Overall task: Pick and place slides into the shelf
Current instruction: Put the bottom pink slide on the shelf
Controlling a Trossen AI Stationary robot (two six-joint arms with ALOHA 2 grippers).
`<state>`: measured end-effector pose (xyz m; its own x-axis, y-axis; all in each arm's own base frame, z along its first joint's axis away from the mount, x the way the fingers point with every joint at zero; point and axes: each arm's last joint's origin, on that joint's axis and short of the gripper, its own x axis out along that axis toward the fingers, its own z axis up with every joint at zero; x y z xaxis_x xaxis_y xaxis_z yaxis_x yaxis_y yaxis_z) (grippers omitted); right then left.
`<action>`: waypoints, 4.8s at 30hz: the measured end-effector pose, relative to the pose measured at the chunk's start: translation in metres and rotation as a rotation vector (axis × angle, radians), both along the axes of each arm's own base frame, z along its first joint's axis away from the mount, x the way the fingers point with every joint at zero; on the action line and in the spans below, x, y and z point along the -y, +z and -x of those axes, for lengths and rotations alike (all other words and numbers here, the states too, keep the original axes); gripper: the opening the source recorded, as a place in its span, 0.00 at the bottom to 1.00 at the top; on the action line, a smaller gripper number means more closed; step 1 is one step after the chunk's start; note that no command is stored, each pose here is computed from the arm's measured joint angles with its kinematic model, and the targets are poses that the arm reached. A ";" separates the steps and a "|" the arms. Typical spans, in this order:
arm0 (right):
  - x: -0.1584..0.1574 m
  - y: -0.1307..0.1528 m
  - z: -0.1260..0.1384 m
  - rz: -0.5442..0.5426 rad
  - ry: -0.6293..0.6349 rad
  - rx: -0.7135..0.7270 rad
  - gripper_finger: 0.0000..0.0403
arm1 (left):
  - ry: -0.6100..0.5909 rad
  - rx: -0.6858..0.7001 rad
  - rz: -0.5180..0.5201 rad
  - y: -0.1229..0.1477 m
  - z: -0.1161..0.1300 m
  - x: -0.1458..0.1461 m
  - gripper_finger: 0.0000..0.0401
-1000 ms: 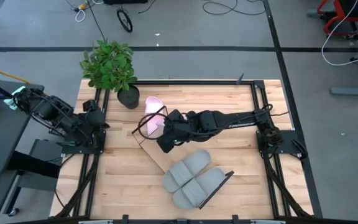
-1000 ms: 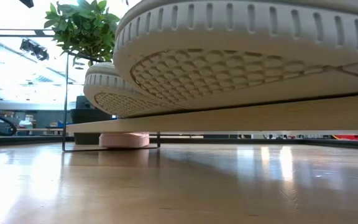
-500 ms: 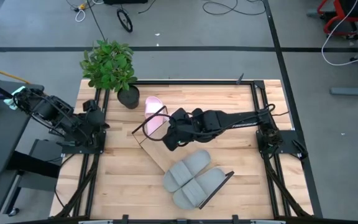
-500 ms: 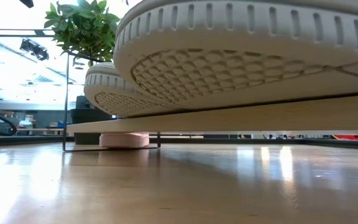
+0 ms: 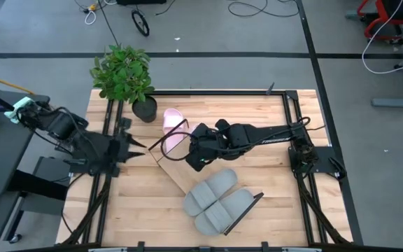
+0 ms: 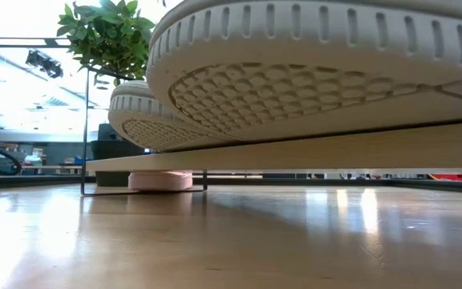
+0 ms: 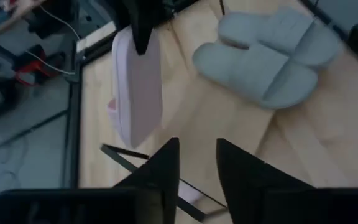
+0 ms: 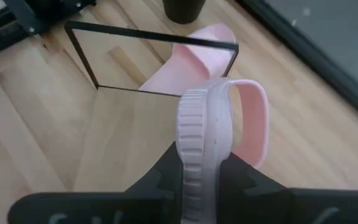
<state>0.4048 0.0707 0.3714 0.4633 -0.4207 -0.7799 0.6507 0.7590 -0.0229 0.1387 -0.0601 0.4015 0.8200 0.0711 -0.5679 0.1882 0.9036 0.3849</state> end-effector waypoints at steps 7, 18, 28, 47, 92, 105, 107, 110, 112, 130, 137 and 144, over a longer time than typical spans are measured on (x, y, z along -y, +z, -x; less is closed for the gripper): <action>-0.005 0.000 0.001 0.010 0.038 -0.013 0.14 | -0.052 -0.080 -0.152 -0.015 -0.045 0.004 0.42; -0.015 0.000 0.003 0.007 0.082 -0.022 0.14 | -0.004 -0.006 -0.266 -0.032 -0.120 -0.007 0.58; -0.017 0.003 -0.003 -0.003 0.122 0.037 0.14 | -0.036 -0.015 -0.226 -0.046 -0.145 -0.011 0.60; -0.020 0.006 -0.005 -0.013 0.153 0.058 0.14 | -0.034 -0.059 -0.320 -0.054 -0.154 -0.020 0.56; -0.007 0.095 0.106 0.015 0.096 0.168 0.56 | -0.185 0.197 -0.146 -0.013 -0.130 -0.018 0.19; -0.013 0.082 0.101 0.066 0.088 0.093 0.50 | -0.022 0.552 -0.176 -0.046 -0.085 -0.009 0.18; -0.013 0.083 0.101 0.086 0.077 0.099 0.50 | -0.038 0.633 -0.230 -0.049 -0.076 -0.008 0.18; -0.010 0.083 0.100 0.106 0.058 0.104 0.48 | -0.106 0.620 -0.248 -0.069 -0.071 -0.007 0.18; -0.006 0.083 0.100 0.107 0.047 0.103 0.48 | -0.149 0.592 -0.204 -0.084 -0.067 -0.008 0.18; 0.006 0.053 0.086 0.109 -0.030 0.000 0.43 | -0.372 0.618 -0.304 -0.103 -0.038 -0.012 0.17; 0.004 0.038 0.078 0.091 -0.059 -0.006 0.41 | -0.333 0.510 -0.406 -0.112 -0.037 -0.016 0.17; 0.003 0.037 0.074 0.083 -0.061 0.032 0.38 | -0.406 0.562 -0.438 -0.107 -0.035 -0.012 0.17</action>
